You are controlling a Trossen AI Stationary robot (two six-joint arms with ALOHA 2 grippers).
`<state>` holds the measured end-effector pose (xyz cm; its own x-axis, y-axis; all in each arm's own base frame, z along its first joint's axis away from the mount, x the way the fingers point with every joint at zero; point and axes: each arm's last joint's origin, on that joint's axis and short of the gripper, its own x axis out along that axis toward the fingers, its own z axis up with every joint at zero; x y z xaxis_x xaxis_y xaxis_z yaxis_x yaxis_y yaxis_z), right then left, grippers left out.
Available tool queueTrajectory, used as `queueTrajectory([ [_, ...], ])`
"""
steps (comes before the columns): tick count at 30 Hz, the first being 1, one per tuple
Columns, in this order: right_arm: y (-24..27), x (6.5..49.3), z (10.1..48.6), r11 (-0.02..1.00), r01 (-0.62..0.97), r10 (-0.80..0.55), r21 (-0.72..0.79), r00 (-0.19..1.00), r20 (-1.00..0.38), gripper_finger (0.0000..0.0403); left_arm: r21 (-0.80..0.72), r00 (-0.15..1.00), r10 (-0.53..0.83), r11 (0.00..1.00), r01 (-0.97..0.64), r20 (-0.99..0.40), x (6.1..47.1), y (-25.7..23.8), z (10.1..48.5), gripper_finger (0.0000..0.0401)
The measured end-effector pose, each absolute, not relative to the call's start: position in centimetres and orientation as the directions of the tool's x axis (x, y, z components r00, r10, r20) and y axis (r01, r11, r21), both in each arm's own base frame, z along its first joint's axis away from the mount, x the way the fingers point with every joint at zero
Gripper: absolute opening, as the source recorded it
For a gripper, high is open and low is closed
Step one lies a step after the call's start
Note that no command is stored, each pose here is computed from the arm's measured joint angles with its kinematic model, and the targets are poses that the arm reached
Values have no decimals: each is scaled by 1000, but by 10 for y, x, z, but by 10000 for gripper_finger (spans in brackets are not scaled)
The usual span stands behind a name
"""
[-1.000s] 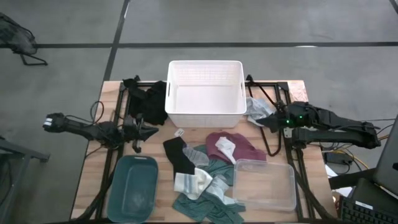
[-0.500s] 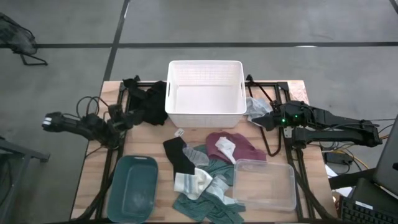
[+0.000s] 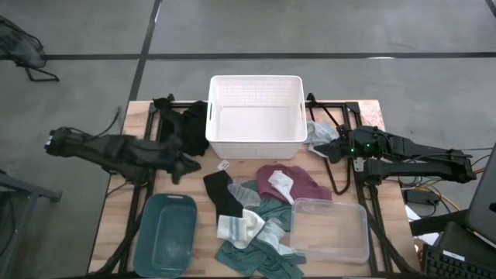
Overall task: Pick & Place Cloths
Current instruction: Put the gray striped sock into the blue bin
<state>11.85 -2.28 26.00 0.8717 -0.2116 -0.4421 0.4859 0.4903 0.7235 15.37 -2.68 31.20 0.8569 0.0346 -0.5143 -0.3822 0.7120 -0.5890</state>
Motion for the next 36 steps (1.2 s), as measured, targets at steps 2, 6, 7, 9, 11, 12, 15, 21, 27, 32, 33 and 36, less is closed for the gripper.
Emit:
queueTrajectory([
  [2, -23, 118, 260, 490, 487, -213, 723, 871, -442, 9, -522, 815, 45, 747, -412, -578, 162, -28, 316, 130],
  [6, -23, 118, 260, 490, 487, -213, 724, 871, -442, 9, -447, 813, 22, 826, -343, -582, 187, -34, 320, 176],
  [7, -23, 118, 260, 489, 487, -213, 723, 871, -442, 9, -443, 830, 5, 844, -302, -557, 194, -36, 323, 183],
  [9, -23, 119, 260, 487, 488, -213, 725, 871, -443, 9, -427, 832, -32, 869, -251, -553, 208, -39, 321, 192],
  [11, -23, 119, 260, 478, 491, -212, 729, 869, -447, 9, -410, 822, -62, 886, -215, -566, 222, -41, 315, 195],
  [12, -23, 119, 259, 472, 492, -212, 732, 869, -447, 9, -401, 820, -76, 895, -194, -567, 230, -42, 313, 196],
  [15, -23, 119, 259, 468, 490, -209, 735, 870, -447, 9, -347, 792, -78, 921, -174, -606, 246, -42, 301, 195],
  [21, -23, 119, 259, 469, 486, -201, 737, 872, -447, 9, -269, 753, -70, 952, -146, -654, 281, -46, 270, 195],
  [27, -23, 119, 259, 497, 483, -200, 721, 872, -447, 9, -269, 737, -96, 956, -119, -668, 314, -52, 236, 195],
  [32, -23, 119, 260, 512, 481, -200, 712, 872, -446, 9, -231, 702, -91, 967, -108, -707, 332, -55, 216, 195],
  [33, -23, 119, 260, 514, 481, -200, 710, 872, -446, 9, -226, 691, -86, 967, -115, -718, 335, -55, 211, 195],
  [36, -23, 119, 260, 518, 481, -200, 708, 872, -446, 9, -219, 680, -81, 968, -119, -728, 341, -55, 205, 195],
])
